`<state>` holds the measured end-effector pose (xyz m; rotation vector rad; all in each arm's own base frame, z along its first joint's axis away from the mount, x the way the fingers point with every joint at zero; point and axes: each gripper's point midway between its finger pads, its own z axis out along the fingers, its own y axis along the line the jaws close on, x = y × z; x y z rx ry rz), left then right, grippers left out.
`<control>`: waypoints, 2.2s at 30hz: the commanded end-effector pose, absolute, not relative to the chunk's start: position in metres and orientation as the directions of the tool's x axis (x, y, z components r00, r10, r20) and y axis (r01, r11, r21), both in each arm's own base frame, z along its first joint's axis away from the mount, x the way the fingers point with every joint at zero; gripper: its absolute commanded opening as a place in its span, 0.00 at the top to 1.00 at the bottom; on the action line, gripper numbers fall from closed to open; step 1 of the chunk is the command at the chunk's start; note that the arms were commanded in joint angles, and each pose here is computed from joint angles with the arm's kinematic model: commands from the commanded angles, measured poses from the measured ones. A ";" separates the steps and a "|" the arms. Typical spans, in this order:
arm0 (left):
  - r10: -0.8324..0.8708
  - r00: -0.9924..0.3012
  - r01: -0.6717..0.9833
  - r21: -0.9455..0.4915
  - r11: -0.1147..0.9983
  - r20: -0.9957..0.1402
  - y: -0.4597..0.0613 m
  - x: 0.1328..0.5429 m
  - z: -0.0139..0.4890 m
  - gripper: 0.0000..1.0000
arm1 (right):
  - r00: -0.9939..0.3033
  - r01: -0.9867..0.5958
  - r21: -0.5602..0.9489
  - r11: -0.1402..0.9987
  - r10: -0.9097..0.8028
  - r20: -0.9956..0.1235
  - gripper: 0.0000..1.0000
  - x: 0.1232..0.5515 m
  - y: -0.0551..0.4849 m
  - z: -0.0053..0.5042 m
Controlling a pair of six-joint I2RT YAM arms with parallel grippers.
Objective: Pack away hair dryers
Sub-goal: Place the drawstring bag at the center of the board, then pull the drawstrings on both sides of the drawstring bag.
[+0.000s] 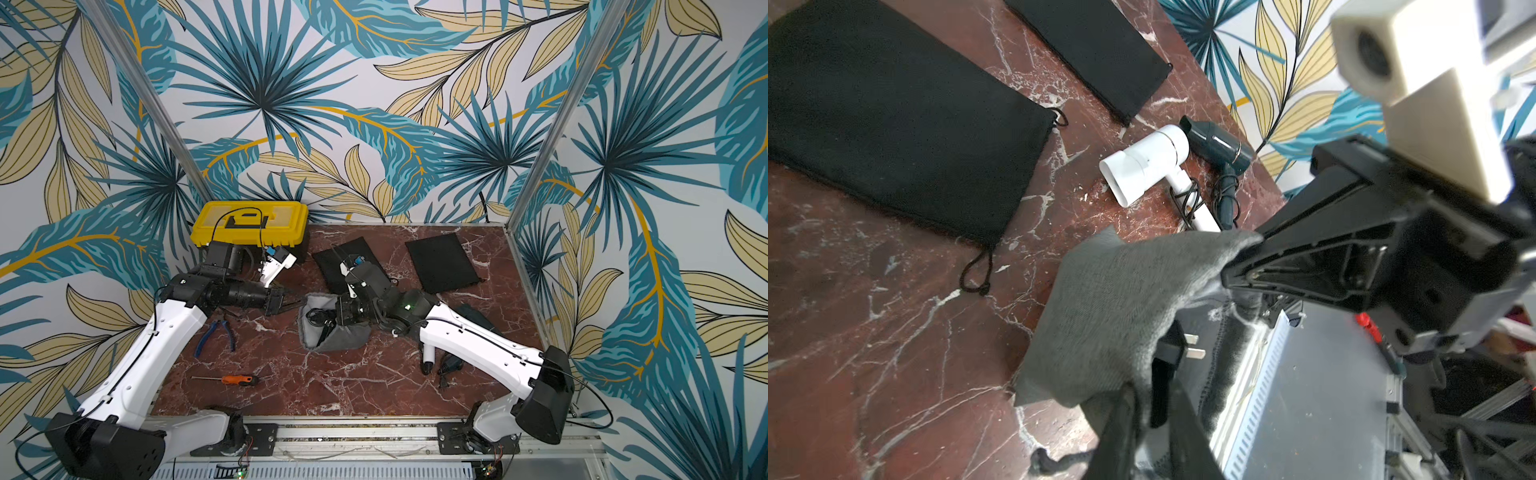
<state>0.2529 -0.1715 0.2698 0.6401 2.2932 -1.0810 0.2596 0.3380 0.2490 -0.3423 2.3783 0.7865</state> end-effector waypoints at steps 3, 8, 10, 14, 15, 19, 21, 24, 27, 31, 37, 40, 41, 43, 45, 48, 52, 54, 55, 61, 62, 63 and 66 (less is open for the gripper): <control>0.193 -0.707 0.651 -0.520 0.554 -0.680 -0.170 0.249 0.277 0.76 | -0.816 -0.364 0.481 0.798 -0.024 -0.578 1.00 0.263 0.333 0.231; 0.232 -0.666 0.693 -0.471 0.546 -0.709 -0.168 0.244 0.282 0.41 | -0.824 -0.362 0.505 0.783 -0.015 -0.566 1.00 0.261 0.332 0.232; 0.289 -0.643 0.726 -0.444 0.526 -0.709 -0.167 0.236 0.275 0.33 | -0.828 -0.360 0.513 0.779 -0.013 -0.561 1.00 0.261 0.332 0.233; 0.426 -0.587 0.780 -0.339 0.526 -0.689 -0.155 0.223 0.235 0.35 | -0.845 -0.343 0.543 0.766 0.001 -0.535 1.00 0.262 0.332 0.235; 0.464 -0.572 0.793 -0.310 0.525 -0.677 -0.151 0.219 0.222 0.35 | -0.852 -0.331 0.555 0.763 0.010 -0.523 1.00 0.263 0.332 0.234; 0.615 -0.487 0.845 -0.156 0.512 -0.620 -0.129 0.209 0.183 0.35 | -0.887 -0.274 0.606 0.747 0.048 -0.460 1.00 0.268 0.332 0.229; 0.667 -0.444 0.867 -0.101 0.488 -0.598 -0.122 0.206 0.172 0.35 | -0.896 -0.257 0.620 0.741 0.057 -0.440 1.00 0.270 0.334 0.226; 0.699 -0.383 0.896 -0.061 0.439 -0.604 -0.118 0.201 0.165 0.30 | -0.908 -0.241 0.636 0.733 0.060 -0.414 1.00 0.271 0.339 0.222; 0.707 -0.365 0.907 -0.057 0.418 -0.606 -0.116 0.202 0.161 0.15 | -0.912 -0.234 0.635 0.736 0.060 -0.406 1.00 0.271 0.340 0.220; 0.721 -0.327 0.924 -0.047 0.379 -0.611 -0.114 0.204 0.154 0.02 | -0.913 -0.227 0.634 0.739 0.065 -0.403 1.00 0.269 0.337 0.220; 0.750 -0.300 0.934 -0.020 0.357 -0.589 -0.112 0.220 0.130 0.02 | -0.912 -0.190 0.653 0.733 0.115 -0.394 1.00 0.280 0.323 0.222; 0.736 -0.298 0.934 -0.027 0.356 -0.608 -0.116 0.233 0.126 0.02 | -0.914 -0.183 0.659 0.730 0.120 -0.387 1.00 0.280 0.322 0.222; 0.731 -0.298 0.933 -0.026 0.359 -0.614 -0.117 0.237 0.125 0.03 | -0.914 -0.184 0.660 0.729 0.121 -0.388 1.00 0.279 0.321 0.223; 0.716 -0.300 0.928 -0.019 0.372 -0.630 -0.120 0.248 0.126 0.04 | -0.913 -0.182 0.662 0.727 0.124 -0.388 1.00 0.278 0.319 0.223; 0.700 -0.292 0.928 -0.015 0.373 -0.651 -0.123 0.256 0.129 0.04 | -0.914 -0.180 0.664 0.725 0.125 -0.385 1.00 0.278 0.318 0.222; 0.674 -0.291 0.917 0.003 0.399 -0.679 -0.128 0.271 0.135 0.05 | -0.917 -0.185 0.672 0.717 0.120 -0.380 1.00 0.276 0.318 0.221; 0.651 -0.273 0.908 0.034 0.418 -0.709 -0.131 0.289 0.141 0.04 | -0.926 -0.200 0.678 0.707 0.089 -0.366 1.00 0.270 0.321 0.217; 0.649 -0.269 0.908 0.037 0.417 -0.711 -0.133 0.296 0.139 0.04 | -0.932 -0.199 0.675 0.710 0.076 -0.355 1.00 0.269 0.321 0.213; 0.649 -0.268 0.910 0.033 0.413 -0.712 -0.135 0.298 0.137 0.04 | -0.934 -0.200 0.677 0.709 0.072 -0.351 1.00 0.268 0.321 0.212; 0.677 -0.254 0.932 0.014 0.363 -0.691 -0.148 0.302 0.119 0.08 | -0.936 -0.208 0.703 0.680 0.070 -0.345 1.00 0.268 0.327 0.215; 0.679 -0.248 0.934 0.014 0.356 -0.691 -0.151 0.302 0.118 0.08 | -0.937 -0.207 0.707 0.676 0.072 -0.343 1.00 0.268 0.328 0.216; 0.682 -0.244 0.936 0.016 0.350 -0.690 -0.153 0.301 0.116 0.09 | -0.937 -0.207 0.711 0.672 0.073 -0.342 1.00 0.269 0.328 0.217; 0.680 -0.221 0.936 0.044 0.350 -0.699 -0.160 0.303 0.117 0.13 | -0.938 -0.207 0.717 0.666 0.072 -0.338 1.00 0.268 0.329 0.218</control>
